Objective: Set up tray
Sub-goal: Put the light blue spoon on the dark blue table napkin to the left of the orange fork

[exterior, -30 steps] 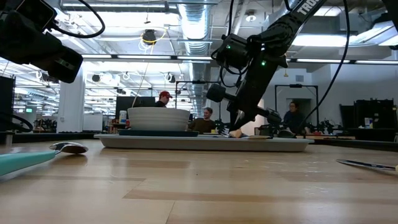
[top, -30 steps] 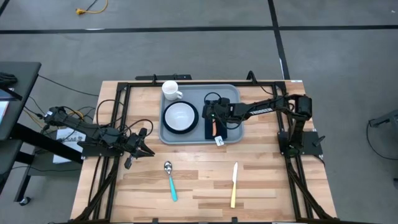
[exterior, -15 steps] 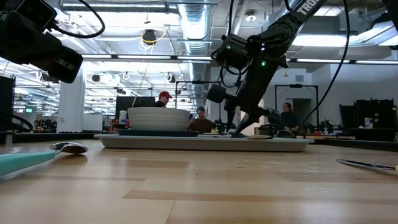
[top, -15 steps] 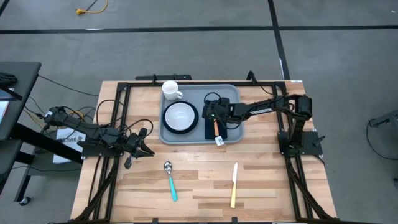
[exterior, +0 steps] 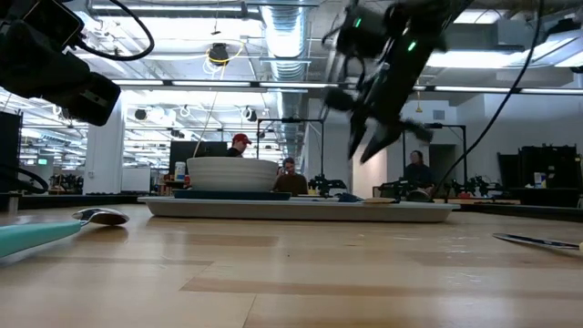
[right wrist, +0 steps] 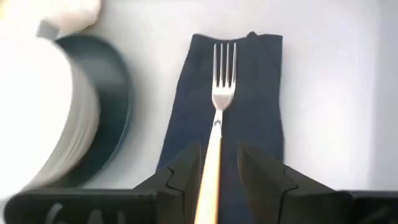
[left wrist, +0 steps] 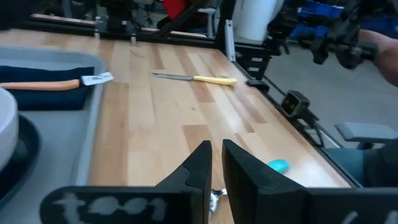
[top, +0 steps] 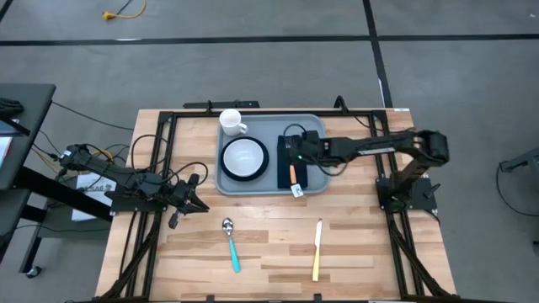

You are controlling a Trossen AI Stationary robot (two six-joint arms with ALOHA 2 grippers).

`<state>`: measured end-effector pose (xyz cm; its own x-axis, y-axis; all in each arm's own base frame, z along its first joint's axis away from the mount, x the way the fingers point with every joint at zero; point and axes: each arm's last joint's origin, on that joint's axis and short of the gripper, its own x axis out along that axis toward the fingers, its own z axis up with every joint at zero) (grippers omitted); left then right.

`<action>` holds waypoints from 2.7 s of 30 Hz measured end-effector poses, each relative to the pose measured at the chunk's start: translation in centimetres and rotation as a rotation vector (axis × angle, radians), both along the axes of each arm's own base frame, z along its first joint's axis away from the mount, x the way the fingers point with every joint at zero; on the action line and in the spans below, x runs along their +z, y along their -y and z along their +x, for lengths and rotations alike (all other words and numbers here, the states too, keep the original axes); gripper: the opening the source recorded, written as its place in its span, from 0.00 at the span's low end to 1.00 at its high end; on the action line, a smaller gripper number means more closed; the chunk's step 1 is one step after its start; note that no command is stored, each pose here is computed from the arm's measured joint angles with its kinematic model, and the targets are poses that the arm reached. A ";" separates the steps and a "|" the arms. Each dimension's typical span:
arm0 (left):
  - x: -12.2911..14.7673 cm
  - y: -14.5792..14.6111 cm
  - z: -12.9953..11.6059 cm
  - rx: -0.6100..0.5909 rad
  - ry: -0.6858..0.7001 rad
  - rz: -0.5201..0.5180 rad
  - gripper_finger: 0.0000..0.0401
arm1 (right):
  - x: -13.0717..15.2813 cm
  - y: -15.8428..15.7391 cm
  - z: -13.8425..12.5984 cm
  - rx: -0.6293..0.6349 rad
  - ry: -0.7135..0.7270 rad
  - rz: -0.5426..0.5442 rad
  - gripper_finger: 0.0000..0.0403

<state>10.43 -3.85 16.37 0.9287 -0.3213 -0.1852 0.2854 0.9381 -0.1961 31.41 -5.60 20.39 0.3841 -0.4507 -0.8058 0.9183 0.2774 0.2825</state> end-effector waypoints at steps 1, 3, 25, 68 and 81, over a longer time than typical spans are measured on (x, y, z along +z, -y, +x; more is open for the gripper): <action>0.0 0.0 0.0 -0.017 -0.002 -0.005 0.06 | 0.6 -0.9 -0.3 0.017 -0.005 -0.011 0.24; 0.0 0.2 -0.1 -0.067 -0.010 -0.025 0.06 | 1.5 -2.9 -0.9 0.058 -0.005 -0.034 0.24; -1.1 1.0 0.4 -0.258 -0.181 -0.087 0.07 | -3.7 -22.1 0.0 0.329 0.279 -0.209 0.24; -1.4 9.4 11.5 -0.498 -0.438 0.854 0.35 | -3.0 -23.5 0.1 0.449 0.315 -0.297 0.24; -1.7 7.8 12.0 -0.454 -0.483 0.937 0.35 | -3.0 -23.5 0.1 0.461 0.308 -0.306 0.24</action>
<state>22.39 -11.69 14.67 0.5294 -0.1564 -0.8338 0.7200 0.6026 0.3442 31.52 17.90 17.41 0.7873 -0.3762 -0.4885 0.5746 0.7349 0.3601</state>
